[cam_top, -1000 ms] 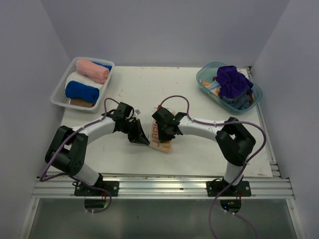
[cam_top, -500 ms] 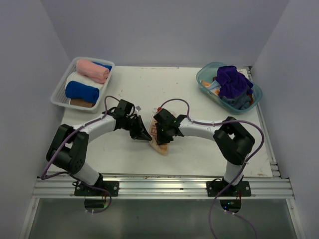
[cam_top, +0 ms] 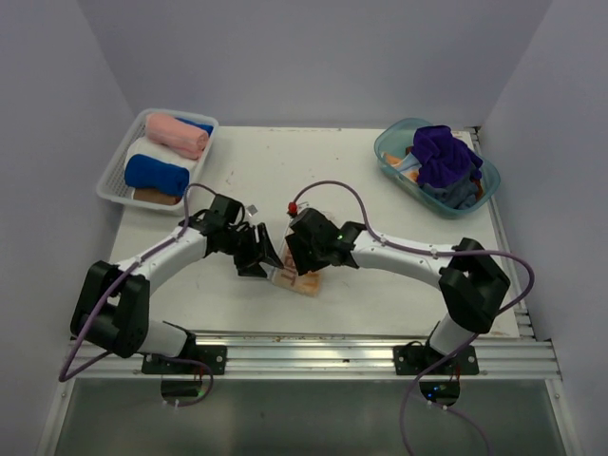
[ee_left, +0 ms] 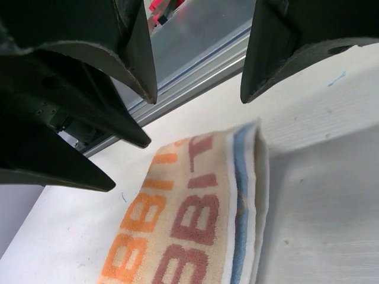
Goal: Roll the towels
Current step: Roll the towel
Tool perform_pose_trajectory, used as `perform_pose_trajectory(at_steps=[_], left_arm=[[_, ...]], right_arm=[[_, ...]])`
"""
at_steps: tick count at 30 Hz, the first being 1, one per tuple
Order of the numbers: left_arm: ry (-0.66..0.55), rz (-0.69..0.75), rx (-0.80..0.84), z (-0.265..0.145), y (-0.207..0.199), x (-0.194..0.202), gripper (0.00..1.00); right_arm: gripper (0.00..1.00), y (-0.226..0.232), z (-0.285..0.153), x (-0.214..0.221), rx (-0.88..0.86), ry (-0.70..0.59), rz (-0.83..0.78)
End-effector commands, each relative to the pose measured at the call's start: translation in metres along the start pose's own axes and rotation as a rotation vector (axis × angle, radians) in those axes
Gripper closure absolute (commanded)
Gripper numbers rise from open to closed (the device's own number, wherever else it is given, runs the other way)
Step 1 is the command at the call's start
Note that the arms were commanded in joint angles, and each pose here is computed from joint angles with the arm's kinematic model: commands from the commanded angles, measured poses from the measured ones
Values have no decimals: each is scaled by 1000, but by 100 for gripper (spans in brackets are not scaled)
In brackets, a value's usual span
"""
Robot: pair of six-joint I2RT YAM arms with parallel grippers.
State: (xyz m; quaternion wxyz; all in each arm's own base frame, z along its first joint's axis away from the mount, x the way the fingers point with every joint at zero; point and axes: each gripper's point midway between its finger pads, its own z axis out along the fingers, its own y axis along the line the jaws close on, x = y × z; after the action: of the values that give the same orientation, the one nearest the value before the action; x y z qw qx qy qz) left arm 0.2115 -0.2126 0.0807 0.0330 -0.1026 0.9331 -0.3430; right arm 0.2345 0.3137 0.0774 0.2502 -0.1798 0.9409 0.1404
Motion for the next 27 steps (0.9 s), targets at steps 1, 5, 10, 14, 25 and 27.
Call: perform_pose_trajectory(at_steps=[1,5,10,14,25,27], left_arm=[[-51,30,-41,-21,10,-7,38],[-108,-20,-46,-42,24,-29,40],[-176,-123,-15,-67,47,-53,41],[-187,-138,-15,-69,52,-55,41],[-151,-126,54,-61,51,-35,34],[-144,-126,66,-59,52,-30,34]], right_arm=[[42,23,-21,-5,-4,-83,-289],[34,37,-10,7,18,-97,-464],[33,37,18,25,63,-64,-598],[35,28,45,22,145,-64,-643],[100,56,35,19,-182,35,-432],[100,73,26,22,-330,115,-339]])
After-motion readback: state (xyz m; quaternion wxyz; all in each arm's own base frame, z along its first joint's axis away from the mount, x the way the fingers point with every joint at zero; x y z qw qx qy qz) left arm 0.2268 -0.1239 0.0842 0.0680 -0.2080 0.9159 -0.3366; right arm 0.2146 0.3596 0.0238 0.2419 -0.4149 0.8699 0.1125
